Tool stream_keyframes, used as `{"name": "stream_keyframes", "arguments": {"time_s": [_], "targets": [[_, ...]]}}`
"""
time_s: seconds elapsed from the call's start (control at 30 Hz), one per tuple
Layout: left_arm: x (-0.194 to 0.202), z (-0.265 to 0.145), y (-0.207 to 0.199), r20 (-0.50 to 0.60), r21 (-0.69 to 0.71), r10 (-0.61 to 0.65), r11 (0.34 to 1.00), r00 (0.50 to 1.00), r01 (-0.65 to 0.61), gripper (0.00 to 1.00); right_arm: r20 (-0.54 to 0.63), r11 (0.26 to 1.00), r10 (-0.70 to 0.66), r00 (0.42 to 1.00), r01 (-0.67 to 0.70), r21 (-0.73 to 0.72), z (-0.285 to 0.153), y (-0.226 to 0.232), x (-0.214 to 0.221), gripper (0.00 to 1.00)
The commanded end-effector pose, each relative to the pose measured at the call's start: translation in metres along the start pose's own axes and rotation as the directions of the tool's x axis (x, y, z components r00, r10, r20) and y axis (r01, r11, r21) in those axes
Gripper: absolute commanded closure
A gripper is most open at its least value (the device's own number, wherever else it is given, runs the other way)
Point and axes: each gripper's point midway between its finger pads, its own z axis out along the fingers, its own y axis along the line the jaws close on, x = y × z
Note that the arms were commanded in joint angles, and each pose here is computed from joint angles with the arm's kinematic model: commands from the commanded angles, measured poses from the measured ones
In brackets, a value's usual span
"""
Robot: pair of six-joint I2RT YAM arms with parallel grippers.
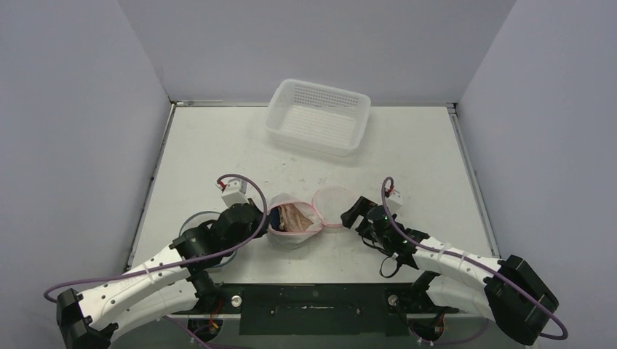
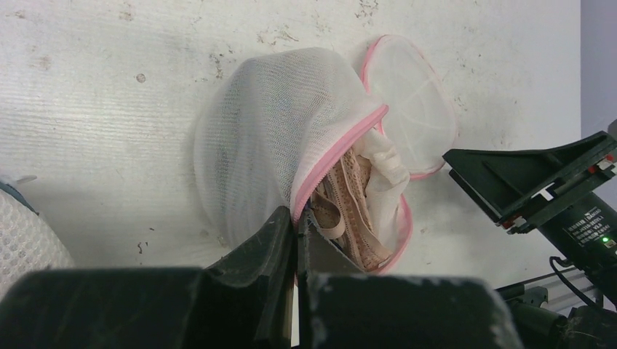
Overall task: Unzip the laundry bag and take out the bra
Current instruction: Open the laundry bag at the center of the board.
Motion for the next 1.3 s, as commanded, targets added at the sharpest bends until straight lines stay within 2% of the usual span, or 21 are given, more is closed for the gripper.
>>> {"name": "stream_keyframes", "arguments": {"time_s": [0.0,0.13,0.23,0.3,0.43,0.5,0.67,0.83,1.17,1.27], "targets": [[-0.001,-0.003,-0.007,0.005,0.039,-0.026,0.999,1.000,0.026,1.00,0.021,0.977,0.174,0.984,-0.170,-0.127,0.009,0.027,-0.012,0.12],[0.004,-0.001,-0.005,-0.010,0.040,-0.022,0.999,1.000,0.023,1.00,0.039,0.966,0.226,0.973,-0.218,-0.139,0.020,0.029,-0.020,0.14],[0.010,0.001,-0.005,-0.026,0.044,-0.020,0.999,0.999,0.021,1.00,0.072,0.960,0.246,0.967,-0.233,-0.153,0.028,0.031,-0.030,0.24],[0.013,0.003,-0.004,-0.034,0.047,-0.021,0.999,0.999,0.022,1.00,0.091,0.961,0.239,0.967,-0.223,-0.164,0.033,0.033,-0.037,0.40],[0.014,0.004,-0.007,-0.037,0.061,-0.029,0.998,0.999,0.031,1.00,0.096,0.967,0.191,0.977,-0.170,-0.189,0.040,0.039,-0.048,0.80],[0.014,0.003,-0.008,-0.037,0.069,-0.033,0.997,0.999,0.035,1.00,0.141,0.974,0.141,0.980,-0.112,-0.199,0.033,0.043,-0.061,0.93],[0.012,0.004,-0.016,-0.026,0.110,-0.054,0.992,0.998,0.057,1.00,0.311,0.959,-0.057,0.949,0.139,-0.246,-0.015,0.062,-0.095,0.95],[0.001,0.008,-0.033,0.023,0.185,-0.093,0.979,0.995,0.088,1.00,0.405,0.906,-0.188,0.895,0.317,-0.281,-0.063,0.079,-0.112,0.95],[-0.071,-0.006,-0.094,0.205,0.317,-0.116,0.947,0.972,0.046,1.00,0.638,0.815,-0.193,0.745,0.484,-0.319,-0.162,0.129,-0.181,0.95],[-0.075,-0.003,-0.097,0.234,0.344,-0.138,0.938,0.962,0.051,1.00,0.650,0.823,-0.179,0.738,0.474,-0.312,-0.166,0.127,-0.185,0.95]]}}
